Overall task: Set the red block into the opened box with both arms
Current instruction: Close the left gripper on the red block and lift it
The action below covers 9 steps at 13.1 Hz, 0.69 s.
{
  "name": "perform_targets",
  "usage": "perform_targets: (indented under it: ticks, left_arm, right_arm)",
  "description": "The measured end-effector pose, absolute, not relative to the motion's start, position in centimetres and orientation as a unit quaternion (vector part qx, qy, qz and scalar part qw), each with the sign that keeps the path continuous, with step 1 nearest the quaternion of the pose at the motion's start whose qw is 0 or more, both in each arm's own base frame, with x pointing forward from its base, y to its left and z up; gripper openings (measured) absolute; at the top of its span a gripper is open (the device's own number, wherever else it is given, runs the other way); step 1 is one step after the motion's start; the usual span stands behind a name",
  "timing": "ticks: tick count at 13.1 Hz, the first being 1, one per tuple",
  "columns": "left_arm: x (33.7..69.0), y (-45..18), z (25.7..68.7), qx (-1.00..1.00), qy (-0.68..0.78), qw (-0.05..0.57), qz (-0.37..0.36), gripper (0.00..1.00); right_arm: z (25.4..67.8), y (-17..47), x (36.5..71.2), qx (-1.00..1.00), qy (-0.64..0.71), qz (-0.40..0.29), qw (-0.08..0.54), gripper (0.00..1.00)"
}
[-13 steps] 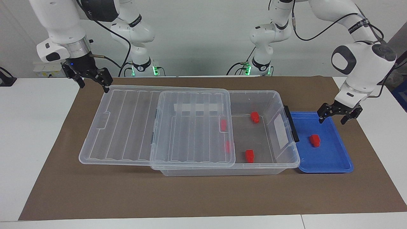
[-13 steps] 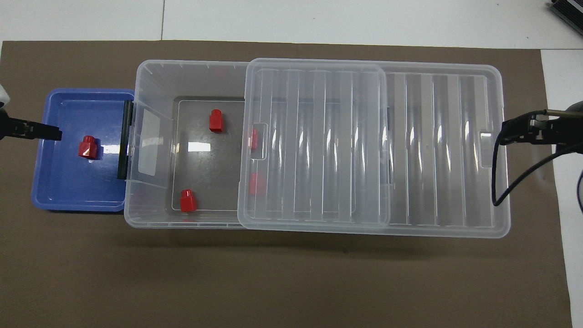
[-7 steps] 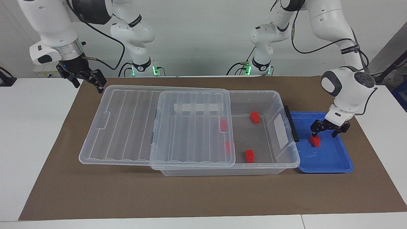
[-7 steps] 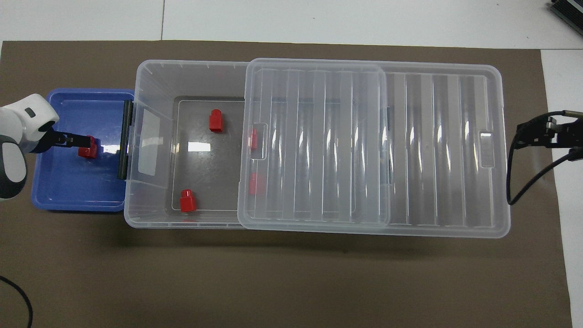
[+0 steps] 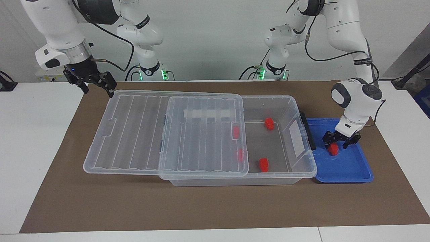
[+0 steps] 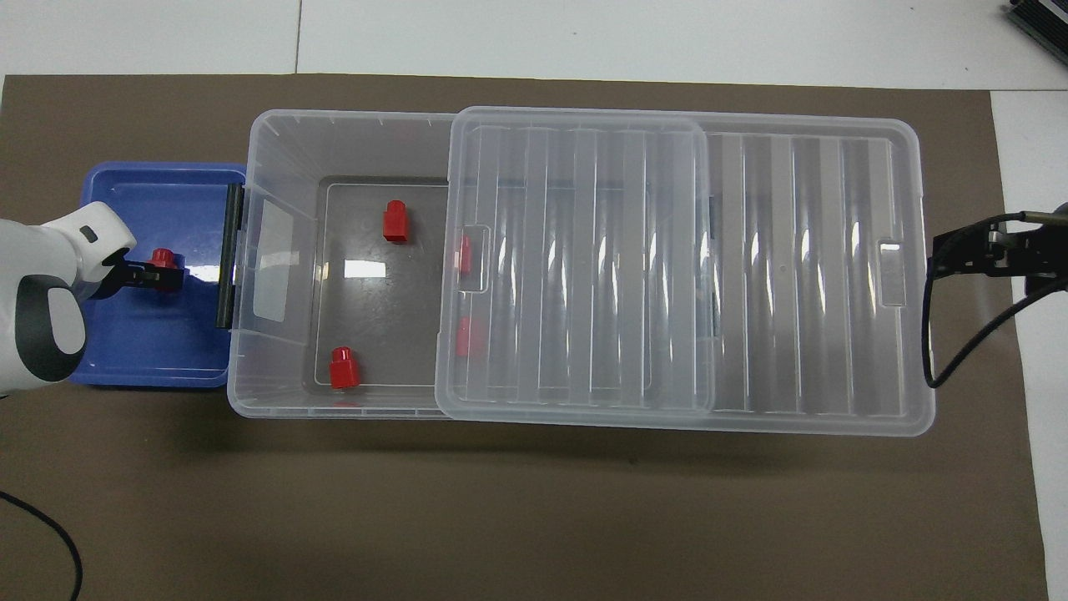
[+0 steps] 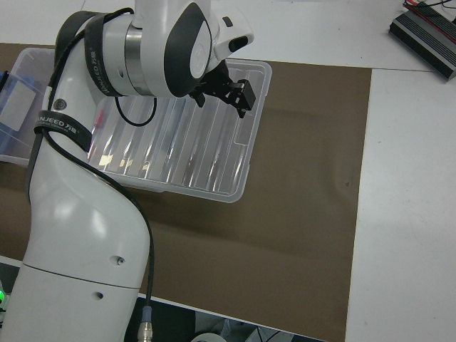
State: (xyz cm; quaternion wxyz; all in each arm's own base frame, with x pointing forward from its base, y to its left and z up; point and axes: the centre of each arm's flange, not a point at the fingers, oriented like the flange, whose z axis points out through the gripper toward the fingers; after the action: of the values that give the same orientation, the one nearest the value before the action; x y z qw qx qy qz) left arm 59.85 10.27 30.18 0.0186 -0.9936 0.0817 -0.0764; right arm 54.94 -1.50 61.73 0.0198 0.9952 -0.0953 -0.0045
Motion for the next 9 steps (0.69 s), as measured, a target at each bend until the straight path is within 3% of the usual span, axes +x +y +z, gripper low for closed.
perform_targets:
  ticks: [3,6,8,9]
  left_arm:
    - [59.9,10.2,30.2,-0.994,0.082,0.018,-0.076,0.36]
    - [59.9,10.0,31.1,-0.996,0.067,0.011,-0.057,0.34]
    - [60.6,9.4,36.0,-0.999,0.037,0.0,-0.02,0.34]
    - [60.8,8.6,40.5,-1.0,0.021,-0.004,-0.005,0.34]
  right_arm:
    - [61.6,-1.2,54.8,0.996,-0.089,-0.006,0.02,1.0]
    - [61.6,-1.1,54.7,0.996,-0.087,-0.006,0.02,1.0]
    - [61.6,-1.1,54.7,0.996,-0.087,-0.007,0.019,1.0]
    - [61.5,-1.1,54.7,0.996,-0.087,-0.007,0.019,1.0]
